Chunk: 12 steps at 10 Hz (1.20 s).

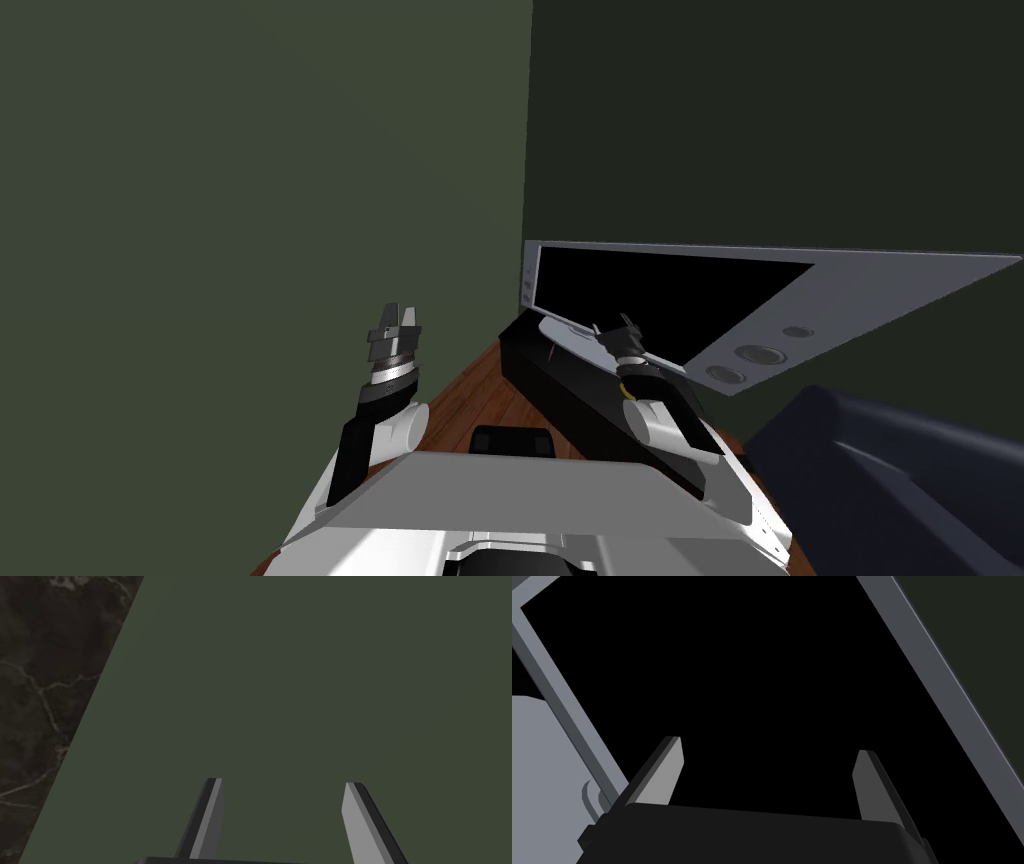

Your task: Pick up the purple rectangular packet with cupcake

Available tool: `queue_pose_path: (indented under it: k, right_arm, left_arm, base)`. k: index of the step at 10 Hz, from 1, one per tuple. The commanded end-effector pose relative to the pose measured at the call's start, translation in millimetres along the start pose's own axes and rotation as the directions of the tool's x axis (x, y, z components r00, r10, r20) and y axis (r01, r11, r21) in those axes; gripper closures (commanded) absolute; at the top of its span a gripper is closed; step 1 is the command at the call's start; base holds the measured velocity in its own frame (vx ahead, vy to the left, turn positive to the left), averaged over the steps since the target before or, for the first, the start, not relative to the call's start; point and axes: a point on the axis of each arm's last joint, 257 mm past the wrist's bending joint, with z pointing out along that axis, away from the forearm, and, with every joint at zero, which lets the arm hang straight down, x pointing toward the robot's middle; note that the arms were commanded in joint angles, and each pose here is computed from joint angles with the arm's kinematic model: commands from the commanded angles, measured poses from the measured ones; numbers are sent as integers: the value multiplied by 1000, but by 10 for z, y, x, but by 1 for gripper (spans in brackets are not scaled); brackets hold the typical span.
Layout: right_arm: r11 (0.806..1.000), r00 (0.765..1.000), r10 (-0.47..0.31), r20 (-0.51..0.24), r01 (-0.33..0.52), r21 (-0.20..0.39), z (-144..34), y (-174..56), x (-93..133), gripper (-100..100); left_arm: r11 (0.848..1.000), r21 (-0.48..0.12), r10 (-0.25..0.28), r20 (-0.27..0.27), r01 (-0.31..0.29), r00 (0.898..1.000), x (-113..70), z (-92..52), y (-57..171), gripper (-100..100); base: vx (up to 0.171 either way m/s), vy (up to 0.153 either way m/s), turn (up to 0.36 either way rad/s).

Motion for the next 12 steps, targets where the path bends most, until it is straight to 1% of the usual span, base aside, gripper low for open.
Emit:
queue_pose_path:
  k: [1,2,3,4,5,6,7,8,9,10,11,12]
  right_arm:
    - [998,998,47,37,-48,32,-14,-74,-127,-100]
    - [998,998,53,37,-55,32,-14,-74,-127,-100]
    - [993,992,92,88,-98,64,-17,-167,-307,-100]
    - [991,989,114,94,-120,67,-20,-182,-319,-100]
    - [984,980,141,142,-154,89,-30,-259,-490,-100]
    - [978,973,168,157,-184,95,-37,-290,-515,-100]
    - [970,960,191,204,-217,111,-56,-359,-684,-100]
    - [963,951,215,223,-245,117,-69,-398,-715,-100]
    - [960,948,228,224,-258,114,-69,-398,-715,-100]
    - [946,926,255,279,-299,124,-101,-477,-894,-100]
    - [938,915,277,294,-324,125,-113,-507,-918,-100]
    - [925,890,294,349,-357,132,-157,-585,-1099,-100]
  left_arm:
    - [1000,0,0,0,0,1000,0,0,0,0]
    - [1000,0,0,0,0,1000,0,0,0,0]
    - [1000,0,0,0,0,1000,-1,0,0,0]
    - [1000,0,0,0,0,1000,0,0,0,0]
    - [1000,0,0,0,0,1000,0,0,0,0]
    - [1000,0,0,0,0,1000,0,0,0,0]
    - [1000,0,0,0,0,1000,0,0,0,0]
    - [1000,0,0,0,0,1000,0,0,0,0]
    - [1000,0,0,0,0,1000,-1,0,0,0]
    - [1000,0,0,0,0,1000,-1,0,0,0]
    - [1000,0,0,0,0,1000,0,0,0,0]
    - [1000,0,0,0,0,1000,0,0,0,0]
  base:
    - [29,10,93]
    - [13,0,-14]
    - [22,9,158]
    - [24,7,92]
    - [35,16,177]
    - [33,11,103]
    - [37,16,164]
    - [30,8,88]
    - [11,3,-6]
    - [20,13,151]
    - [25,8,109]
    - [33,15,175]
